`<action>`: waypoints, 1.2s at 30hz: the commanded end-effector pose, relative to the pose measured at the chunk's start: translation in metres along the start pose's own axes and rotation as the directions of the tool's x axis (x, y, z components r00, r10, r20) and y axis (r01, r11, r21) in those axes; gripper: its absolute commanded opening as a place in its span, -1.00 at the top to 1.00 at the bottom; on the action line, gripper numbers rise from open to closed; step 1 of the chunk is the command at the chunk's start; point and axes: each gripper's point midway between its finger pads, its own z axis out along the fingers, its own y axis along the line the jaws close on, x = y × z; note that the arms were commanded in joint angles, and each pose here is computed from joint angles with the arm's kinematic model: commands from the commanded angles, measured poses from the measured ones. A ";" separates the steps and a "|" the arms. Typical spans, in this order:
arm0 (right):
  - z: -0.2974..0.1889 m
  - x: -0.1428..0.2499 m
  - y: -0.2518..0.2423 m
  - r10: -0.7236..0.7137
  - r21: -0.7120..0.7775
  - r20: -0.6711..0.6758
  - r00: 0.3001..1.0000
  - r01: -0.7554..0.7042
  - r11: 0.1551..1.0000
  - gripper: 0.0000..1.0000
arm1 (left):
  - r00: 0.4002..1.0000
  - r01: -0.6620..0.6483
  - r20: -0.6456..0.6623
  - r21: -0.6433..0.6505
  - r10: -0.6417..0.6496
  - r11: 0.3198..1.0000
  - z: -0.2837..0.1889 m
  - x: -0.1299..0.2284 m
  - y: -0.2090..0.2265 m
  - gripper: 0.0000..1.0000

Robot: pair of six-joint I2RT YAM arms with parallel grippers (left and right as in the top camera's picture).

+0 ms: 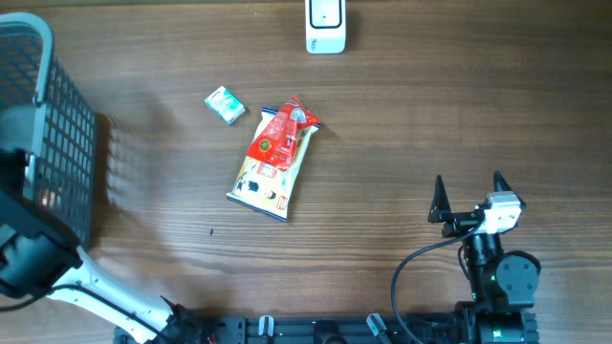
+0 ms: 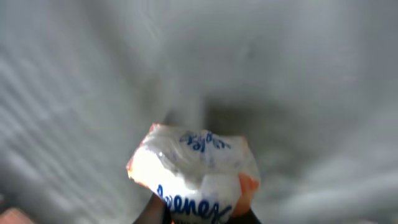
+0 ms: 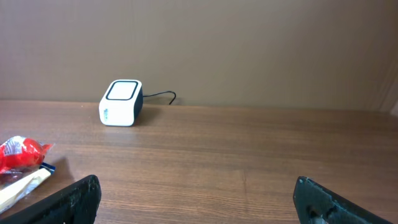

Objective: Scan the item barcode
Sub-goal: 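Grasp the orange Kleenex tissue pack from the basket and place it right of the bags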

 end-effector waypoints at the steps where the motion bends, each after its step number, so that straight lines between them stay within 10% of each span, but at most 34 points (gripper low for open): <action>1: 0.000 -0.002 -0.002 -0.011 0.011 0.008 1.000 0.011 1.000 -1.00 | 0.970 0.025 0.240 0.102 -0.049 0.994 -0.108 -0.047 -0.006 0.92; 5: 0.000 -0.002 -0.002 -0.011 0.011 0.008 1.000 0.011 1.000 -0.99 | 0.894 -0.117 0.439 0.417 -0.087 0.901 -0.250 -0.042 -0.040 0.92; 12: 0.000 -0.002 -0.002 -0.011 0.011 0.008 1.000 0.011 1.000 -1.00 | 0.901 -0.392 0.432 0.782 0.033 0.485 -0.385 0.087 -0.118 0.92; 20: 0.000 -0.002 -0.002 -0.011 0.011 0.008 1.000 0.011 1.000 -0.99 | 0.742 -0.664 0.330 0.488 0.584 0.567 -0.288 0.236 -0.209 0.92; 27: 0.000 -0.002 -0.002 -0.011 0.011 0.008 1.000 0.011 1.000 -0.99 | 0.479 -0.836 0.136 0.372 0.867 0.404 -0.164 0.370 -0.278 0.92; 32: 0.000 -0.002 -0.002 -0.010 0.011 0.008 1.000 0.010 1.000 -0.99 | 0.400 -0.867 0.028 0.336 0.916 0.368 -0.054 0.449 -0.295 0.91; 36: 0.000 -0.002 -0.002 -0.010 0.011 0.008 1.000 0.010 1.000 -0.99 | 0.341 -0.896 0.059 0.321 0.938 0.306 -0.028 0.476 -0.303 0.26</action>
